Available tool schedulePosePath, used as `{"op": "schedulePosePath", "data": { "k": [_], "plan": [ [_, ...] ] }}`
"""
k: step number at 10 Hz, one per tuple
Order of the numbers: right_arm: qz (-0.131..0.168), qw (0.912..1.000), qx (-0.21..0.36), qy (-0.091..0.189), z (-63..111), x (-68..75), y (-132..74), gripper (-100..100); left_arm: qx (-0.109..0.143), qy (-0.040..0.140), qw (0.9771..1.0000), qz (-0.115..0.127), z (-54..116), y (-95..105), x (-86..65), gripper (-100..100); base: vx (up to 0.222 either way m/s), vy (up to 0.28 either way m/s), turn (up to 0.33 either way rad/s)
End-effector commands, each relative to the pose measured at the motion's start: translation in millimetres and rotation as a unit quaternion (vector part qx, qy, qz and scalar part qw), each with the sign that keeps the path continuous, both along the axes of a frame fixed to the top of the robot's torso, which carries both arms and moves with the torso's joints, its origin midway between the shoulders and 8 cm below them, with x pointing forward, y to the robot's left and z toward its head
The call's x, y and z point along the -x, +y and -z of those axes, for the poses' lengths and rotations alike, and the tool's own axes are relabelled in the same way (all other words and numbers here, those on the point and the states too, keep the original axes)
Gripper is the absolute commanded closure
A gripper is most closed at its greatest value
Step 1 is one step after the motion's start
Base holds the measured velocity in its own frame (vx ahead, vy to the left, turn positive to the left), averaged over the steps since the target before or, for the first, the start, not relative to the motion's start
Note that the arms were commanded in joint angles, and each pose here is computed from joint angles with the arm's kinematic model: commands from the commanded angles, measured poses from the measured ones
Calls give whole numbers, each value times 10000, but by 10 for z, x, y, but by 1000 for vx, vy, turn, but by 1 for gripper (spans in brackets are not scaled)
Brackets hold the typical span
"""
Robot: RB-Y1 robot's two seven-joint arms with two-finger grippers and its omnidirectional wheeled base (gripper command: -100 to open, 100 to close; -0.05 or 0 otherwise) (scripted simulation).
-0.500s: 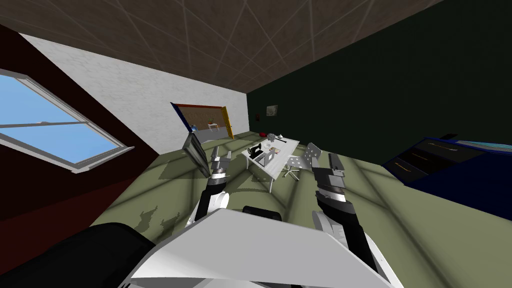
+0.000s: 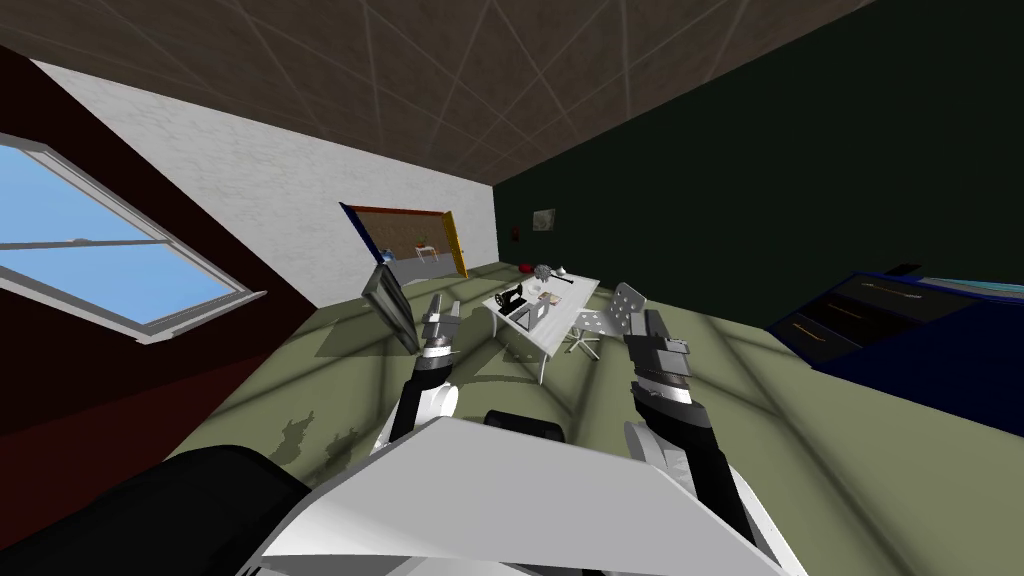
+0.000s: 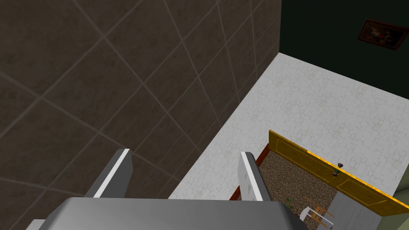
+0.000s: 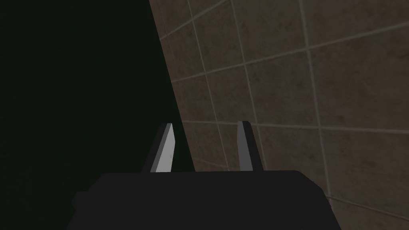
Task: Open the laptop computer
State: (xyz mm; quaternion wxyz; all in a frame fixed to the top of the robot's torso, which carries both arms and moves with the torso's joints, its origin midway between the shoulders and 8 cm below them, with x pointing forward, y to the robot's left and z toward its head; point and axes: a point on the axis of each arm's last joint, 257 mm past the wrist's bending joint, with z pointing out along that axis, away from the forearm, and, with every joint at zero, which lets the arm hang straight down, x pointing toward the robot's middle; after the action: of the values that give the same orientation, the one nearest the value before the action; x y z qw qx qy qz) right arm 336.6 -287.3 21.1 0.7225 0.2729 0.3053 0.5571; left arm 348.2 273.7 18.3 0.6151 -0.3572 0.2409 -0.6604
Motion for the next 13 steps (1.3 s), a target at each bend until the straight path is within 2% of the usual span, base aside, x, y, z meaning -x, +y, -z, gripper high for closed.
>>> {"op": "schedulePosePath", "data": {
  "k": [1,4,5,8,11,12,13],
  "plan": [
    [0,10000,0,0,0,0,0,0,0,0,10000,0,0,0,0,0,0,0,0],
    [0,10000,0,-1,0,0,0,0,0,-1,10000,0,0,0,0,0,0,0,0],
    [-181,9998,-75,83,31,-20,-1,-100,0,-1,10000,0,-1,0,0,0,37,21,-14],
    [-475,9975,-465,234,104,-57,-53,-100,1,3,10000,0,3,0,-1,0,58,51,-19],
    [-813,9900,-1077,417,208,-99,-137,-100,1,3,10000,0,3,0,-1,0,78,69,-23],
    [-826,9897,-1093,416,208,-99,-137,-100,1,3,10000,0,3,0,-1,0,58,59,-8],
    [-955,9853,-1333,481,248,-114,-166,-100,1,3,10000,0,3,0,-1,0,60,65,-13]
  ]
}}
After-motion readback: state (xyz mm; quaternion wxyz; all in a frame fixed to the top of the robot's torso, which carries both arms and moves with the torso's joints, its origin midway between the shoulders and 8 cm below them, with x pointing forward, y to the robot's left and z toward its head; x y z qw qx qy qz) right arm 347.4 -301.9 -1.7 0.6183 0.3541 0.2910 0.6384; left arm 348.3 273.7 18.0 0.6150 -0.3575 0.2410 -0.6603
